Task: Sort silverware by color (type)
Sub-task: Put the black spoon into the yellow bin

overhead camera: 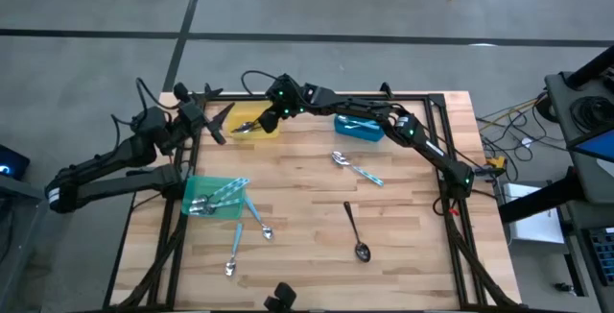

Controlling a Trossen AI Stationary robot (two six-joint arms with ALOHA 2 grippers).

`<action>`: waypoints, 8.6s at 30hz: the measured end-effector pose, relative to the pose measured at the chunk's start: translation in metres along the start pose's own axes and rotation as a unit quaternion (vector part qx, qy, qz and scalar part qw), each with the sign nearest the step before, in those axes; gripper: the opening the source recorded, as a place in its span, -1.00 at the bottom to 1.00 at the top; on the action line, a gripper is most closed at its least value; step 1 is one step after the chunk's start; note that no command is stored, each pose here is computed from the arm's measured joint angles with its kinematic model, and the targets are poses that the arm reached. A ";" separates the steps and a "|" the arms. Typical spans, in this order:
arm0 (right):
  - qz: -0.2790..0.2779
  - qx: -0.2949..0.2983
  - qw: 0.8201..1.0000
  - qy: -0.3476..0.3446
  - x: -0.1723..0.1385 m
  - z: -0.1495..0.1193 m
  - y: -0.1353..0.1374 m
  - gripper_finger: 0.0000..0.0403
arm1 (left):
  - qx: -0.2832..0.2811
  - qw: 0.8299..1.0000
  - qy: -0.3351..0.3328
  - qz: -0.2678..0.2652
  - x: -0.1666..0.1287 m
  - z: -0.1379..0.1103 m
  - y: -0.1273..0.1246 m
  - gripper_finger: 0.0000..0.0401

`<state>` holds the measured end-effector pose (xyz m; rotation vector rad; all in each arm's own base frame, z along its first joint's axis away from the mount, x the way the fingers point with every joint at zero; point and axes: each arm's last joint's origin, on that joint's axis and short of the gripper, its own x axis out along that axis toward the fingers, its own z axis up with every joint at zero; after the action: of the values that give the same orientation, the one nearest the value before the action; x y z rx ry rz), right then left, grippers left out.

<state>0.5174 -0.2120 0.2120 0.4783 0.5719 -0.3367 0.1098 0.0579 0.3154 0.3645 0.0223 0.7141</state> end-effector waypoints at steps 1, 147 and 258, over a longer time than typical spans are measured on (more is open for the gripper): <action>0.000 0.002 1.000 -0.001 0.000 0.001 0.000 0.19 | 0.000 1.000 0.000 0.000 0.000 0.000 0.000 0.02; -0.161 -0.228 0.959 -0.043 -0.217 -0.082 -0.046 -0.94 | 0.065 0.844 0.520 -0.115 0.197 -0.165 -0.021 0.02; -0.163 -0.227 0.959 -0.043 -0.218 -0.081 -0.047 -0.94 | 0.019 0.846 0.515 -0.134 0.182 -0.181 -0.008 -0.60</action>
<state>0.2894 -0.1723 0.2636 -0.0766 0.6223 -0.5203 0.2273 0.2275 0.1622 -0.0275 1.0962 0.5585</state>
